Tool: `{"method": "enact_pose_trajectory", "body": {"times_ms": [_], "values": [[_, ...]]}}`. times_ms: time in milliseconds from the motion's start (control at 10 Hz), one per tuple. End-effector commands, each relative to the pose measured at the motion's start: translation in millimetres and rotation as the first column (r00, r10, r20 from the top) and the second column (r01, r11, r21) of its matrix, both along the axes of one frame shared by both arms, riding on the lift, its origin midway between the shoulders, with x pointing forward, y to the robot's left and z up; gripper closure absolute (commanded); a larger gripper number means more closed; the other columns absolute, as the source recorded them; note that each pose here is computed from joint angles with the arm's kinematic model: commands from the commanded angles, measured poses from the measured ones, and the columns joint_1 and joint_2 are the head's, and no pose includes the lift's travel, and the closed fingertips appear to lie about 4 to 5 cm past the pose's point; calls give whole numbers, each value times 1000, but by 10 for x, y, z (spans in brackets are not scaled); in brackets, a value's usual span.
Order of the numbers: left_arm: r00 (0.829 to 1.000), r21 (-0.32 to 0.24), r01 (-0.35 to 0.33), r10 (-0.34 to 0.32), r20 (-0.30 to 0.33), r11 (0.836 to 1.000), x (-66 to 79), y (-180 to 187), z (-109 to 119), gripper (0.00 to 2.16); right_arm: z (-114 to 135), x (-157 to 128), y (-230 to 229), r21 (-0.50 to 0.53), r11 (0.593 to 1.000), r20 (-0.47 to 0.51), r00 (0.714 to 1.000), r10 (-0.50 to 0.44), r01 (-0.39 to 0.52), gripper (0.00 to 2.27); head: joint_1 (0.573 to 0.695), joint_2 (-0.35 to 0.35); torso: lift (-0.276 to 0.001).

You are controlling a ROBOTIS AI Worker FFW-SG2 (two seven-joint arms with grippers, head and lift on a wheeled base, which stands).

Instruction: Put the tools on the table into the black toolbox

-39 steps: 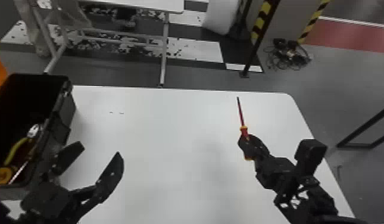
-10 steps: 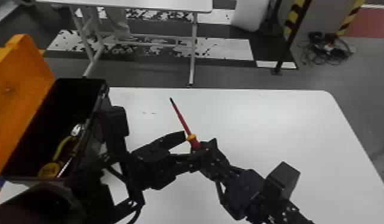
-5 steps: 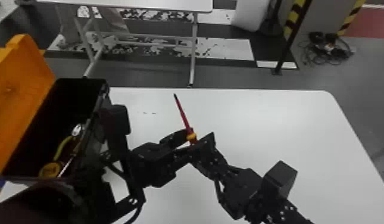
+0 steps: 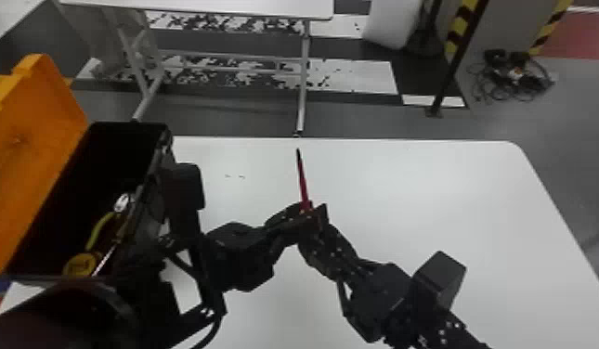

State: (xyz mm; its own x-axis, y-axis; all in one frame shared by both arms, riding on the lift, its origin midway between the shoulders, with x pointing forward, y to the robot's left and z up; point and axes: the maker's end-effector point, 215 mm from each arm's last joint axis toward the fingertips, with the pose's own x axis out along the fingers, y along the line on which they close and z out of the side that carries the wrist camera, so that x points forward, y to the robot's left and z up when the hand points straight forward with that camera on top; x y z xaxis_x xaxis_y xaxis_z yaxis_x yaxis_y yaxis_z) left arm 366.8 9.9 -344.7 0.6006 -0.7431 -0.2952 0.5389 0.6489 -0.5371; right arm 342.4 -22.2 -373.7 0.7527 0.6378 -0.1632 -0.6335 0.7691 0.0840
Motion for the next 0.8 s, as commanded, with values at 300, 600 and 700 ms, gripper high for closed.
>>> {"method": "enact_pose_trajectory", "body": {"times_ms": [300,600,700], "values": [[1000,-14,25,-25,11,1000,-32,-12,41,2057,-45,7,-46,-2,999,-14,999,-35,35,1109,695,-21,-75],[1000,-17,28,-28,12,999,-36,-14,49,2057,-149,3,-91,-13,998,-48,997,-59,58,113,695,-34,-75],[1000,-16,28,-27,12,999,-35,-6,47,2057,-189,-2,-106,-18,998,-61,996,-66,65,113,695,-36,-75]]}}
